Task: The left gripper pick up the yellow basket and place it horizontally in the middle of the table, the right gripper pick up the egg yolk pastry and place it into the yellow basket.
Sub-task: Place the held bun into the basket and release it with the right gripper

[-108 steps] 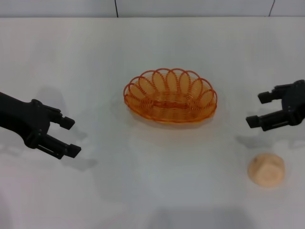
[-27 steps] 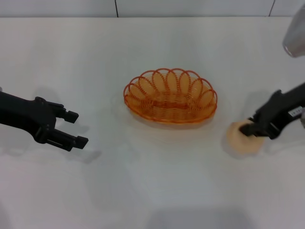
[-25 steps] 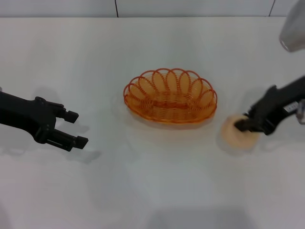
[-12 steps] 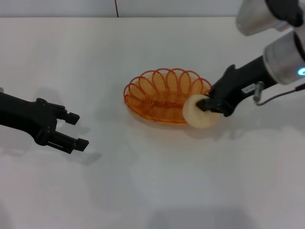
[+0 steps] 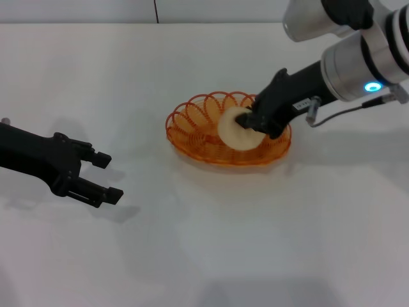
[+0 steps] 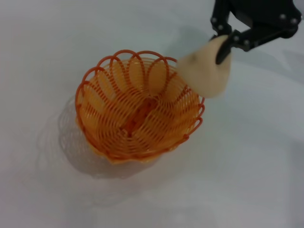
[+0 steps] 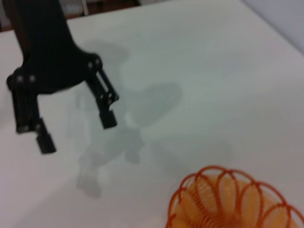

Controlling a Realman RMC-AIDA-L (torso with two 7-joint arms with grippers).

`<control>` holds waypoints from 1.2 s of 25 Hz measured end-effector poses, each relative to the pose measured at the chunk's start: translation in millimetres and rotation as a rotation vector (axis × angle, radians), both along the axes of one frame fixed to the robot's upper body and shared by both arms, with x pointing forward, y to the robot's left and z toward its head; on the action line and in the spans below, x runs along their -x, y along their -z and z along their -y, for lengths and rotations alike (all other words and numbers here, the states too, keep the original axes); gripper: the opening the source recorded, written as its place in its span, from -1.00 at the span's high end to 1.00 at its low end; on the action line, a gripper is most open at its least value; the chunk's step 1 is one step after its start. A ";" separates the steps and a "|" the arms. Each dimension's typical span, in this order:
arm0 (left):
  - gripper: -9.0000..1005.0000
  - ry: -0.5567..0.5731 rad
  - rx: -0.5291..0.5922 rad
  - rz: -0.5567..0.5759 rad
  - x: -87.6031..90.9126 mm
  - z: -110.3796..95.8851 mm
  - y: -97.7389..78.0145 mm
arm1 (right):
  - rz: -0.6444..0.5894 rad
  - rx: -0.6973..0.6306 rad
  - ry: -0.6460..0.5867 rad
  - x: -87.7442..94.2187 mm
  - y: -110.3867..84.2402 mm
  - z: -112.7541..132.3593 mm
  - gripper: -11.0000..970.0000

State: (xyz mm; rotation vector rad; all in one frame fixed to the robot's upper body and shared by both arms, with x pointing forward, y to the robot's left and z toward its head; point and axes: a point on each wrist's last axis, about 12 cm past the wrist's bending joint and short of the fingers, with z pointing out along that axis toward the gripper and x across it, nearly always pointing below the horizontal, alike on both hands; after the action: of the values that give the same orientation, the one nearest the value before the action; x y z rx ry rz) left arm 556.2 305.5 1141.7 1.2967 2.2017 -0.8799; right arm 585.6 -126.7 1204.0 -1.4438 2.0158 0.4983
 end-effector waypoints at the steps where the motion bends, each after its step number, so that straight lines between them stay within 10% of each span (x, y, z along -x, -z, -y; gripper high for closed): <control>1: -0.76 0.000 0.000 0.000 0.0 0.1 0.1 | 0.011 -0.002 -0.001 -1.1 -0.1 -2.3 0.90; 30: -0.76 -0.005 0.015 -0.003 2.3 3.7 4.0 | 0.099 0.028 -0.013 -13.4 20.1 -22.8 0.87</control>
State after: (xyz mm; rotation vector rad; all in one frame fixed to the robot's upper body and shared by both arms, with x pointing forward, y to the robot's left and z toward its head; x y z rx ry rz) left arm 554.0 301.9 1137.7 1.2834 2.1958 -0.8956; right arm 599.0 -103.9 1183.9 -1.4702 1.9436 0.3984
